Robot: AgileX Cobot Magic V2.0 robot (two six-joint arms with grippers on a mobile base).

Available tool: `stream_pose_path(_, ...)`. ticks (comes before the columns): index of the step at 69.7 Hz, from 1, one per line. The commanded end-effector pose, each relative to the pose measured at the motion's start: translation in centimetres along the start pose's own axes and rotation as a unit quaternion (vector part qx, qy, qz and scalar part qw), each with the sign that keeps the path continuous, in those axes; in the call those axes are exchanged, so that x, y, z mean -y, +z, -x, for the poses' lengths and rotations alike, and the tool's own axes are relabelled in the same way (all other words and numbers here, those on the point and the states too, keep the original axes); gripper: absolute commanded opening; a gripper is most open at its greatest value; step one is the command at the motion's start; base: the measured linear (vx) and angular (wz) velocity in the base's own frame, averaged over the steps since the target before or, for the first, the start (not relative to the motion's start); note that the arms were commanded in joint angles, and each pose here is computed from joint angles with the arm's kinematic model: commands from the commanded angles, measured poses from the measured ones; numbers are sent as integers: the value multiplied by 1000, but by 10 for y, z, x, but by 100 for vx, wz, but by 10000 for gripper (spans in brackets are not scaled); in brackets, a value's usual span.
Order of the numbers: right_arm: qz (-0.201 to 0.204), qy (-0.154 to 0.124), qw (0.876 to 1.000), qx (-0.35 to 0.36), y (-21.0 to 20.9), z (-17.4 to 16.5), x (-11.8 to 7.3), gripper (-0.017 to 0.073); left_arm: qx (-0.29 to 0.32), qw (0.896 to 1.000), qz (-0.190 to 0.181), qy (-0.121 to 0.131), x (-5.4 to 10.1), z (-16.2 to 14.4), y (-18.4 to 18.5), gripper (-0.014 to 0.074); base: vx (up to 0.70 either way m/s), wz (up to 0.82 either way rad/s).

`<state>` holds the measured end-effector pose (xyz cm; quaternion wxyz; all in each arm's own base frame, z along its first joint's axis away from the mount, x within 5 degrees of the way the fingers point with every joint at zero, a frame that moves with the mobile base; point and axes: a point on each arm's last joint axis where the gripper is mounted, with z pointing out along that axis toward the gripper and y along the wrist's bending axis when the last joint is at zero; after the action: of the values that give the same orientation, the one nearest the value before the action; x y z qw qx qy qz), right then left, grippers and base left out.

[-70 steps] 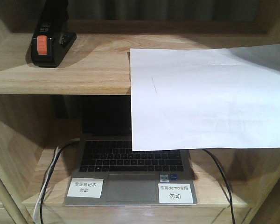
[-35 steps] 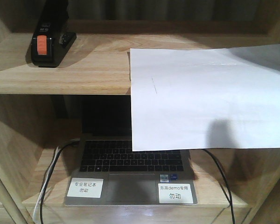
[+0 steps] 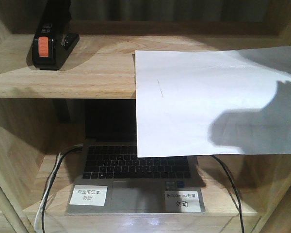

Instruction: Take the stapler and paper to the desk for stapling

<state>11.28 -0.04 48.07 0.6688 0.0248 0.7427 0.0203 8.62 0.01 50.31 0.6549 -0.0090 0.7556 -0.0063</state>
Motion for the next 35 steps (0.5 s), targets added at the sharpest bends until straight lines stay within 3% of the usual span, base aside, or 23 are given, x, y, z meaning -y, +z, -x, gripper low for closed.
stream_pose_path(1, -2, -5, 999, 34, -2, 11, 0, 163, 5, 1000, -2, 7, 0, 5, 7, 183, 0, 0)
stream_pose_path(25, -3, -5, 999, 33, -2, 10, 0, 724, 1, 1000, -4, 5, 1, 5, 9, 614, 0, 0)
stream_pose_path(35, -3, -6, 999, 33, -2, 11, 0, 722, 3, 1000, -4, 5, 1, 5, 9, 731, 0, 0)
